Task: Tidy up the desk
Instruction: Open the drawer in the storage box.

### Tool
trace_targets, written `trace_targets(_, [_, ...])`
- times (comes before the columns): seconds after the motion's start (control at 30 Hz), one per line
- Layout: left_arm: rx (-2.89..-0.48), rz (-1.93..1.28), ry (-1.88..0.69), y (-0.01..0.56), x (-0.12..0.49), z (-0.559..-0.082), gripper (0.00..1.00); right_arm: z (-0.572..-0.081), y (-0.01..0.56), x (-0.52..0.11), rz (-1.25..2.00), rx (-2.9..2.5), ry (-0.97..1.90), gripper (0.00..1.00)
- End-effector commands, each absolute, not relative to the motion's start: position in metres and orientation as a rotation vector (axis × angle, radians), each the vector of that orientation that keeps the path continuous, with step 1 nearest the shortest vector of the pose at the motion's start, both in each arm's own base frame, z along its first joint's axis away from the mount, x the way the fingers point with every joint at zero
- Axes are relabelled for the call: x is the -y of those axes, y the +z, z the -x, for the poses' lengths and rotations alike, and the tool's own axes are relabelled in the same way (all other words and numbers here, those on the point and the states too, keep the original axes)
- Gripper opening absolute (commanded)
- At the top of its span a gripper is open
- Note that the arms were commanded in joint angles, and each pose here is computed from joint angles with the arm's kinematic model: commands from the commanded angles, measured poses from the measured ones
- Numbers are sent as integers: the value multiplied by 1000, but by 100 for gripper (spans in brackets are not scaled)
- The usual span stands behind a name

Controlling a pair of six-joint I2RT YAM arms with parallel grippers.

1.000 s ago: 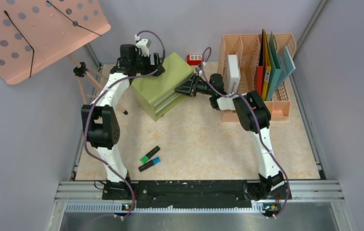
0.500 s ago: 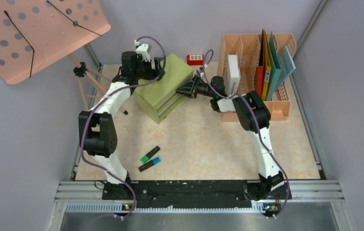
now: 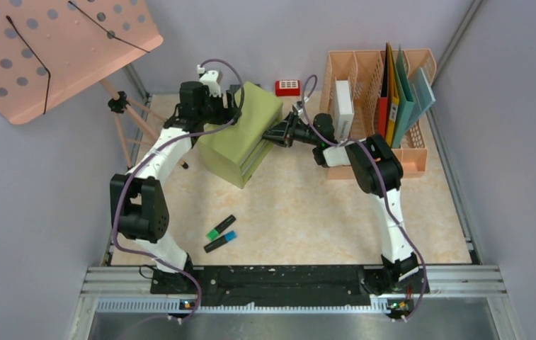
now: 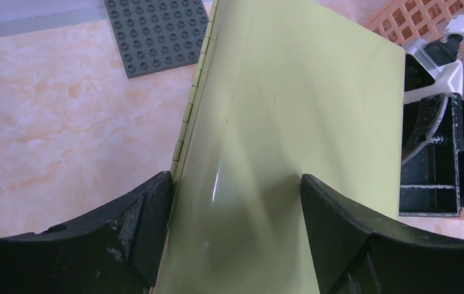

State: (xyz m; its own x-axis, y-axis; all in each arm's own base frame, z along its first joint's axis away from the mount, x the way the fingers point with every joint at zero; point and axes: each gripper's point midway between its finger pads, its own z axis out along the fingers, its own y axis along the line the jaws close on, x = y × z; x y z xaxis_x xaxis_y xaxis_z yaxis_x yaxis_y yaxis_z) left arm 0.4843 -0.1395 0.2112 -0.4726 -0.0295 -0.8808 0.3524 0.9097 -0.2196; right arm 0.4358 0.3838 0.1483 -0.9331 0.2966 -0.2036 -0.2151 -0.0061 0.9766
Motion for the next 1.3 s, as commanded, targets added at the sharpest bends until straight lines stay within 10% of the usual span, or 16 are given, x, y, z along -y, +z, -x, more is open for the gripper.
trace_targets(0.0, [-2534, -359, -809, 124, 206, -349, 78, -430, 206, -395, -11, -1765, 1969, 30])
trace_targets(0.23, [-2532, -377, -793, 123, 205, -345, 77, -412, 205, -416, 67, -1769, 2013, 31])
trace_targets(0.77, [-2526, -359, -763, 120, 202, -349, 74, -410, 204, -416, 103, -1741, 2012, 0])
trace_targets(1.07, [-2542, -294, -589, 111, 182, -361, 33, -424, 198, -380, 120, -1827, 1804, 0])
trace_targets(1.27, [-2549, -272, -532, 109, 175, -364, 28, -423, 200, -369, 128, -1834, 1760, 0])
